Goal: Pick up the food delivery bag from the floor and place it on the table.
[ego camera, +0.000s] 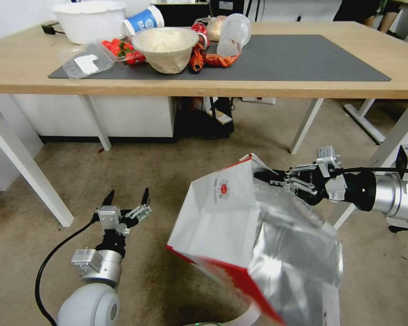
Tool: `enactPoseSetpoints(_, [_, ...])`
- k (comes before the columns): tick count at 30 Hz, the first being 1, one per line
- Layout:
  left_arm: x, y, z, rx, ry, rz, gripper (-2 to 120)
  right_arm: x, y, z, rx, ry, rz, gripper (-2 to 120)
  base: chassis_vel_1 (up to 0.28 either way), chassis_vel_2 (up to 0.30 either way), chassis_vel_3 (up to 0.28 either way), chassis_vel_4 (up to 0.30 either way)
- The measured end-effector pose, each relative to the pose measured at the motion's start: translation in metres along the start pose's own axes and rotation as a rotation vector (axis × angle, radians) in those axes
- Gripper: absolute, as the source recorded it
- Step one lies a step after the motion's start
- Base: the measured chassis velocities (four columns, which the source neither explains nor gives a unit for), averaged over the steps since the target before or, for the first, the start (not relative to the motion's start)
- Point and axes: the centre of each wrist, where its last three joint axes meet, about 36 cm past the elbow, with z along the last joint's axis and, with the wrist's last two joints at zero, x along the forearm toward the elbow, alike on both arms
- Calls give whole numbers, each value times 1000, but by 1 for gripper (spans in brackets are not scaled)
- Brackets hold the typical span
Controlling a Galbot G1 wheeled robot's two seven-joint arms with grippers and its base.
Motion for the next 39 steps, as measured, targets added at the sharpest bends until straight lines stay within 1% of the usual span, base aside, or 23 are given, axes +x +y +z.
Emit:
enactPoseSetpoints(16, [1,1,-4,5,-12,11,100,-5,10,-2,-7,1,-18,0,0,0,0,0])
enactPoseSetpoints(18, [2,2,-5,8,-13,21,100,-6,12,-1,-10,1,-22,0,0,0,0,0])
enactPoseSetpoints(39, [2,5,-5,23,-29,30,100,-7,14,-1,-25,2,-34,0,0,0,0,0])
